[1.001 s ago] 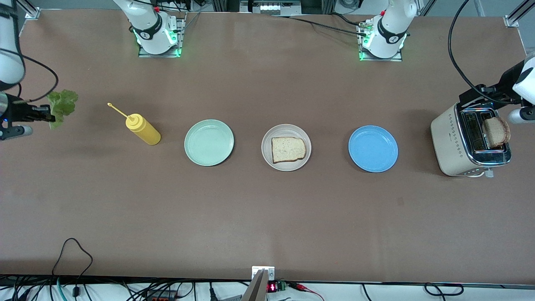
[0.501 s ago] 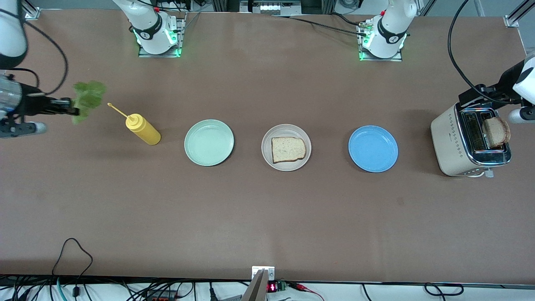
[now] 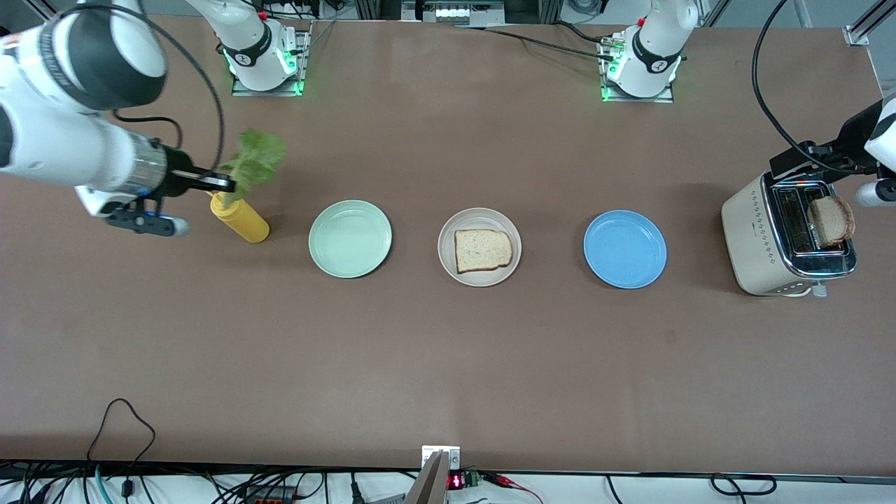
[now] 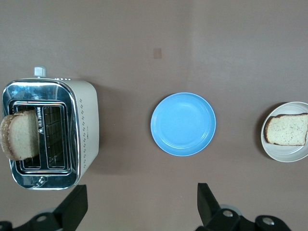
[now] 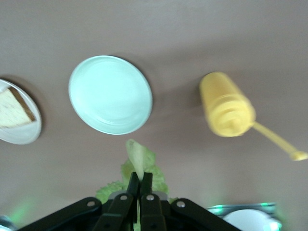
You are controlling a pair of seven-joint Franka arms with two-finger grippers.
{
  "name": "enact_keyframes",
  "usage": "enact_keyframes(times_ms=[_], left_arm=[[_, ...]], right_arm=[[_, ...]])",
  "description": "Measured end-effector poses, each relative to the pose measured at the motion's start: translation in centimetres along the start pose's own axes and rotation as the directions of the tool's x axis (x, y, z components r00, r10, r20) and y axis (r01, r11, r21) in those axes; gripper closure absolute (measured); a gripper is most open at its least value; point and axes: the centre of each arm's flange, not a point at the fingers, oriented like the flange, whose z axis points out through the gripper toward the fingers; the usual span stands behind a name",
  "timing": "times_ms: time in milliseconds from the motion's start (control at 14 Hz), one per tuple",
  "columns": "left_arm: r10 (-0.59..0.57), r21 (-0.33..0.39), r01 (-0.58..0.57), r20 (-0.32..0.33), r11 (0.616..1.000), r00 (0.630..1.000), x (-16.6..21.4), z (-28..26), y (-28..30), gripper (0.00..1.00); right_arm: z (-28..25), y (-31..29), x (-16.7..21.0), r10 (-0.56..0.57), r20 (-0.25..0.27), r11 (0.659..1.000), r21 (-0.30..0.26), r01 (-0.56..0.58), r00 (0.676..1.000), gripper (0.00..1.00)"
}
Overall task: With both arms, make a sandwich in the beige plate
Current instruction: 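Carry the lettuce with the right gripper over the toast on the beige plate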
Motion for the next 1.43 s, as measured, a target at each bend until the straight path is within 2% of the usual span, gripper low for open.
enact_keyframes(times_ms=[286, 429, 644, 930, 1144, 1431], left_arm=[[0.005, 0.000, -0.005, -0.001, 1.000, 1.000, 0.0, 0.0, 0.3, 0.00], [0.004, 0.000, -0.004, 0.000, 1.000, 1.000, 0.0, 0.0, 0.2, 0.00], [0.004, 0.000, -0.004, 0.000, 1.000, 1.000, 0.0, 0.0, 0.2, 0.00], [0.005, 0.000, -0.005, -0.013, 1.000, 1.000, 0.1, -0.1, 0.3, 0.00], [0.008, -0.001, -0.008, -0.024, 1.000, 1.000, 0.2, -0.2, 0.4, 0.00], [0.009, -0.001, -0.010, -0.028, 1.000, 1.000, 0.2, -0.3, 0.5, 0.00]], right_arm=[[3.8, -6.5, 0.0, 0.157, -0.030, 0.986, 0.058, -0.155, 0.987, 0.97], [6.5, -9.9, -0.4, 0.240, -0.012, 0.967, 0.090, -0.238, 0.971, 0.97], [10.5, -15.5, -2.6, 0.357, -0.006, 0.929, 0.105, -0.354, 0.934, 0.97], [14.2, -21.7, -5.6, 0.512, 0.017, 0.852, 0.121, -0.510, 0.859, 0.97], [16.4, -25.0, -5.9, 0.620, 0.041, 0.775, 0.125, -0.619, 0.784, 0.97], [19.4, -28.3, -4.7, 0.726, 0.073, 0.661, 0.200, -0.723, 0.684, 0.97]])
